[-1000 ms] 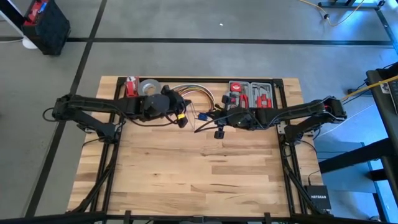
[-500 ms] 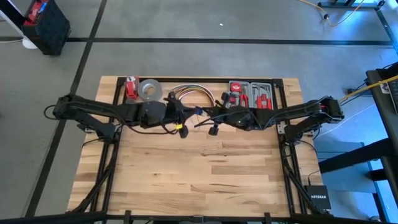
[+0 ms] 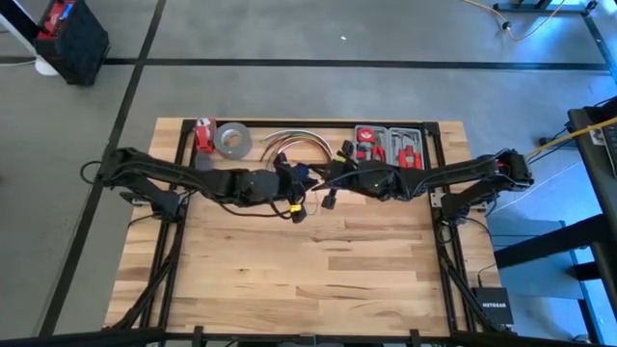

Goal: Coil cords
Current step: Coil the blue wire on the black spool

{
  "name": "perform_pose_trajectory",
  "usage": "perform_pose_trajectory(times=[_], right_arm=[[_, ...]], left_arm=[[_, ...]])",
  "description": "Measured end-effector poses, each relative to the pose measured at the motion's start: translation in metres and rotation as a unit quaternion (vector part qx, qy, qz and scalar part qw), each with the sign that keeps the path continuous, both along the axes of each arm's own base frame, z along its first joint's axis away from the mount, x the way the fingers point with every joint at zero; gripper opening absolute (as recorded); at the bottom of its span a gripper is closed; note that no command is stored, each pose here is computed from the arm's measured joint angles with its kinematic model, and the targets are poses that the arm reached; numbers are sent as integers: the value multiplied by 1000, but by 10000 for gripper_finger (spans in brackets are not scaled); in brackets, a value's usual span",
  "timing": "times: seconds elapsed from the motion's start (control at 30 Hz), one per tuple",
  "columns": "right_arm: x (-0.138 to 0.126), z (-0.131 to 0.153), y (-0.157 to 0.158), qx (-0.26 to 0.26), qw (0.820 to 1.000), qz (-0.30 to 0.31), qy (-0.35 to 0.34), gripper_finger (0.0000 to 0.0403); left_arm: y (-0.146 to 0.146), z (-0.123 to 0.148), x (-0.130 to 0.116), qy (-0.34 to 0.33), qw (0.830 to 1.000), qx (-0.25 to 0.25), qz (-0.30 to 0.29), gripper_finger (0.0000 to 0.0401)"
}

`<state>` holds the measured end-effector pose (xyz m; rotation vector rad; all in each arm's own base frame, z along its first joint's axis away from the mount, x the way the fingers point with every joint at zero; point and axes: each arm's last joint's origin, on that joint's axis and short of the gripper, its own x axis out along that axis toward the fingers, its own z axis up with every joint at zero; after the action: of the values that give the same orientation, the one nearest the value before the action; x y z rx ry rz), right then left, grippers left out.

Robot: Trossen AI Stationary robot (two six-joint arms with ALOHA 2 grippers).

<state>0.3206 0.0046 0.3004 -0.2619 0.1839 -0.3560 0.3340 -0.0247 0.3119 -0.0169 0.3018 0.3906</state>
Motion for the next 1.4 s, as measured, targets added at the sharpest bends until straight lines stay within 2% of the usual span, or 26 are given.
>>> perform_pose_trajectory(times=[0.27, 0.5, 0.73, 0.87, 0.97, 1.03, 1.2, 1.27, 1.4], right_arm=[[-17, 30, 0, 5, 998, 18, -68, 2], [-35, 50, 0, 8, 994, 36, -101, 2], [-49, 63, 1, 14, 991, 56, -118, 2], [-64, 87, 0, 16, 980, 63, -190, 2], [-73, 97, 0, 14, 973, 70, -220, 2], [-76, 97, 1, 12, 974, 82, -213, 2], [-87, 106, 1, 9, 972, 84, -220, 2], [-87, 104, 0, 10, 975, 81, -206, 2], [-85, 95, 1, 5, 983, 80, -168, 2]], left_arm=[[0, -11, 5, 22, 999, 12, 21, 0], [5, -8, 5, 12, 999, 24, 40, 0], [5, -9, 5, 24, 998, 46, 32, 0], [6, -22, 3, 69, 996, 52, 29, 1], [6, -29, 3, 72, 996, 51, 31, 1], [8, -25, 5, 48, 997, 43, 37, 1], [7, -44, 9, 86, 995, 43, 35, 1], [7, -40, 10, 69, 996, 46, 34, 1], [6, -41, 14, 64, 997, 47, 25, 26]])
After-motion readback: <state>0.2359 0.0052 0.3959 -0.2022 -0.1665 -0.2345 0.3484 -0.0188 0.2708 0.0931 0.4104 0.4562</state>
